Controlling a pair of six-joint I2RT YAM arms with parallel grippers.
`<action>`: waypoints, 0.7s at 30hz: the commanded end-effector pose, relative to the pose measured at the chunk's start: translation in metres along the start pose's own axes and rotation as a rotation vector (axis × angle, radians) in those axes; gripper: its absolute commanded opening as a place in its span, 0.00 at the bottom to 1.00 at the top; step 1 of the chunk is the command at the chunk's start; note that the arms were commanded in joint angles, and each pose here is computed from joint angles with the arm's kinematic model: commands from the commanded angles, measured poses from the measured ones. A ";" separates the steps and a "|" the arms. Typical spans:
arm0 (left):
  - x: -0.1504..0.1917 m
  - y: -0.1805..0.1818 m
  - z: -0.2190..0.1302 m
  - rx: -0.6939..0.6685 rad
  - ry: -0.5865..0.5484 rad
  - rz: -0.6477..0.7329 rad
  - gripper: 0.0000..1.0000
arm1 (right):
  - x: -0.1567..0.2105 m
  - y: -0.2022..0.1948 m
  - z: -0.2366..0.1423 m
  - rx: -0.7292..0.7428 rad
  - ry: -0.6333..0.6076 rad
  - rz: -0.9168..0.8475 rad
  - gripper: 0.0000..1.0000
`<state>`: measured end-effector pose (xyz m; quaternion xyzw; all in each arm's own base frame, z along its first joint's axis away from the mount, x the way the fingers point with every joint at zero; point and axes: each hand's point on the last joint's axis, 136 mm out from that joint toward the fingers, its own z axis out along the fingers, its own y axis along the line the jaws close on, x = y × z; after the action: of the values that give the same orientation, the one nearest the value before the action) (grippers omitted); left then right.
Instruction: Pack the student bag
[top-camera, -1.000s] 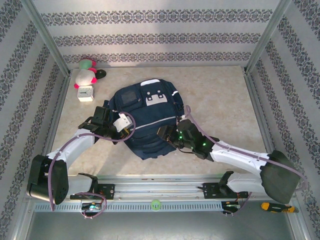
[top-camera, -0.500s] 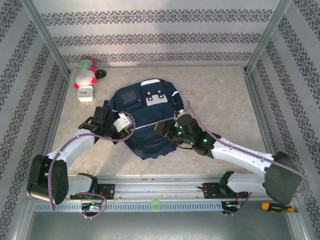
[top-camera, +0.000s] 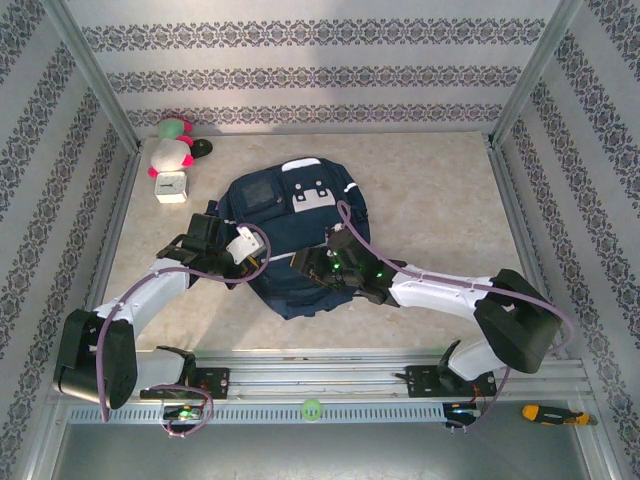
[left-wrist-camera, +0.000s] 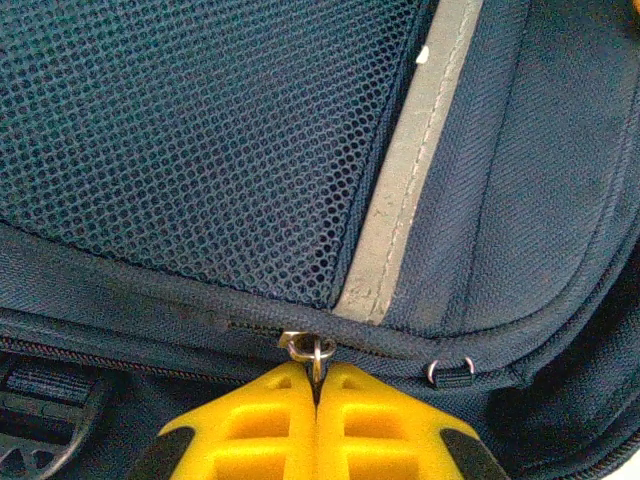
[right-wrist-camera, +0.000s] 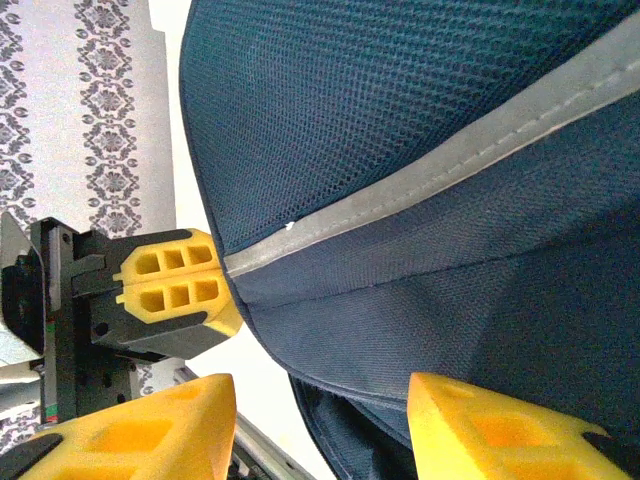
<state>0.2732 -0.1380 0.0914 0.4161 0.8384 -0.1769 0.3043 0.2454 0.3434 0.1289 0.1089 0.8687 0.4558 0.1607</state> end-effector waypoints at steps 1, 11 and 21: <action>-0.017 -0.003 -0.001 0.007 -0.074 0.015 0.00 | -0.001 0.018 -0.010 -0.043 -0.014 -0.019 0.51; -0.021 -0.001 -0.003 -0.008 -0.093 0.006 0.00 | 0.012 -0.018 -0.035 0.027 -0.045 0.044 0.52; -0.020 -0.004 -0.002 0.008 -0.096 0.000 0.00 | -0.002 0.005 -0.009 -0.045 -0.059 0.050 0.45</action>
<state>0.2749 -0.1399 0.0926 0.4024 0.8400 -0.1845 0.3138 0.2305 0.3249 0.1167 0.1388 0.8706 0.4451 0.1572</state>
